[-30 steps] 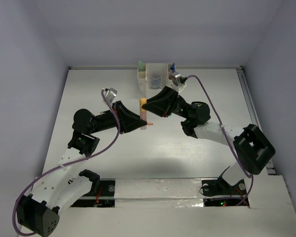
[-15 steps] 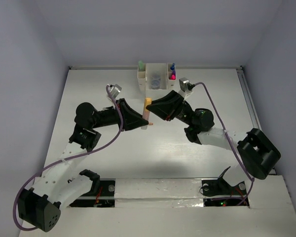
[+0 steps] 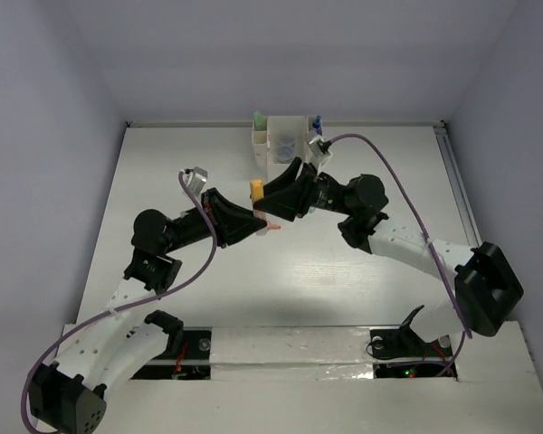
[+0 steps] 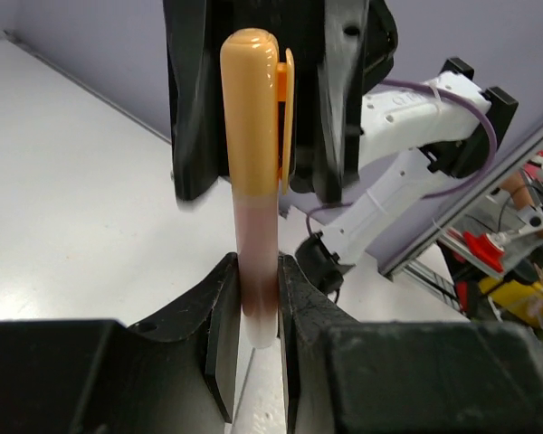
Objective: Sort the stationery into containers
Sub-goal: Close the pen cap on the pen, then place the pen in the storage box.
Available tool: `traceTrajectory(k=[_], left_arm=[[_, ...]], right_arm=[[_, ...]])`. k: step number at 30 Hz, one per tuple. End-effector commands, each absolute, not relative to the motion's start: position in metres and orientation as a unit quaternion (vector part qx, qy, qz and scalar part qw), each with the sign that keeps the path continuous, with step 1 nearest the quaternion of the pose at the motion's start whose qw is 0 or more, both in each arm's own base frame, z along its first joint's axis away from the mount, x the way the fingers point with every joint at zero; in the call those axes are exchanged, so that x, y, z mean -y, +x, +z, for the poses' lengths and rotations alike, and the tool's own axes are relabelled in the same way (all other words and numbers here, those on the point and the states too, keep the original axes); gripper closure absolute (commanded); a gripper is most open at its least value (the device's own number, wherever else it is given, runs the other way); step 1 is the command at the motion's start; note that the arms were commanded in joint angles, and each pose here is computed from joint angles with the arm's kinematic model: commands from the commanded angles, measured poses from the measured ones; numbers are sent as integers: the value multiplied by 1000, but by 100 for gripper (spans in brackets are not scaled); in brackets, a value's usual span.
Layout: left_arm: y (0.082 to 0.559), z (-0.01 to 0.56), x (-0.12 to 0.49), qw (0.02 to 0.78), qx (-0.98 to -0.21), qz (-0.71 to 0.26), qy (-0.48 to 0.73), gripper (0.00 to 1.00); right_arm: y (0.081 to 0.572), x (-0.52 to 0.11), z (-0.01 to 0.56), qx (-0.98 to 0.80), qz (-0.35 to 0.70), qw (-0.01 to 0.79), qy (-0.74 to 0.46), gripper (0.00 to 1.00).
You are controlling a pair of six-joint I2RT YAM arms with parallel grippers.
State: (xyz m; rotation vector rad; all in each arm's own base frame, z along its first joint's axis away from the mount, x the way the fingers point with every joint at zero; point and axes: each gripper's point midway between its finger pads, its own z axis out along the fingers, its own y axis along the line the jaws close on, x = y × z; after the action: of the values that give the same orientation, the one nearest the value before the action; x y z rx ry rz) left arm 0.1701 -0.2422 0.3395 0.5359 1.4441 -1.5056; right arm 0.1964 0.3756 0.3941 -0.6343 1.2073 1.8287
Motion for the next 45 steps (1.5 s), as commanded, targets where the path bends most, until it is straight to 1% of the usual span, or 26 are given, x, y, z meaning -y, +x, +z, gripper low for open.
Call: traceTrajectory(k=[1,2,4,5,6,8,11,12,13,16,17,25,28,29,31,34,35,36,37,38,39,40,41,43,44,45], left_arm=[[175,365,233,552,-540,-597,217,100],[175,363,232,552,-542,-596,215,100],[177,356,232,550,-548,-593,211,100],[177,353,232,546,-554,-593,209,100],[178,352,233,545,-556,-591,211,100],[177,349,234,539,-562,-590,215,100],[179,346,234,533,-573,-584,216,100],[179,345,234,532,-575,-582,217,100],[177,345,235,529,-576,-582,225,100],[177,338,237,516,-586,-579,234,100],[177,336,237,513,-589,-579,234,100],[173,340,241,509,-580,-586,246,100],[173,341,240,511,-578,-588,244,100],[172,342,240,512,-576,-588,245,100],[173,344,240,515,-575,-587,244,100],[177,345,240,519,-577,-584,236,100],[179,347,240,520,-578,-583,233,100],[181,347,240,522,-580,-582,230,100],[183,348,239,525,-580,-580,226,100],[185,345,239,523,-586,-578,222,100],[186,344,239,523,-590,-575,218,100],[193,339,237,521,-609,-564,200,100],[194,337,234,530,-613,-551,201,91],[197,333,228,538,-626,-531,191,76],[198,332,221,550,-638,-504,190,62],[198,333,216,557,-644,-488,190,56]], right_arm=[[188,-379,373,-523,703,375,-303,39],[189,-378,374,-524,692,387,-311,26],[190,-373,380,-539,673,402,-308,15],[200,-370,381,-544,652,429,-308,5],[203,-368,382,-562,639,427,-306,1],[205,-364,390,-562,616,451,-318,0],[210,-363,400,-568,594,464,-330,0],[208,-364,395,-579,591,449,-338,0],[208,-365,409,-571,591,455,-344,0],[210,-372,401,-582,591,429,-357,0],[210,-374,408,-578,592,429,-362,2],[218,-387,386,-610,590,379,-369,7],[219,-389,381,-613,590,371,-371,14],[218,-389,379,-615,591,369,-371,22],[219,-389,375,-618,589,366,-369,28],[221,-391,373,-620,588,365,-369,54],[221,-391,372,-621,588,365,-369,69],[224,-391,372,-623,584,371,-364,78],[227,-391,374,-623,582,379,-359,84],[229,-391,374,-622,581,386,-355,94],[236,-388,379,-623,575,403,-346,99],[240,-388,381,-623,571,410,-344,100],[242,-389,390,-617,568,422,-343,100],[257,-390,393,-619,562,438,-329,100],[260,-392,396,-617,565,440,-328,100],[267,-392,406,-604,567,456,-326,100]])
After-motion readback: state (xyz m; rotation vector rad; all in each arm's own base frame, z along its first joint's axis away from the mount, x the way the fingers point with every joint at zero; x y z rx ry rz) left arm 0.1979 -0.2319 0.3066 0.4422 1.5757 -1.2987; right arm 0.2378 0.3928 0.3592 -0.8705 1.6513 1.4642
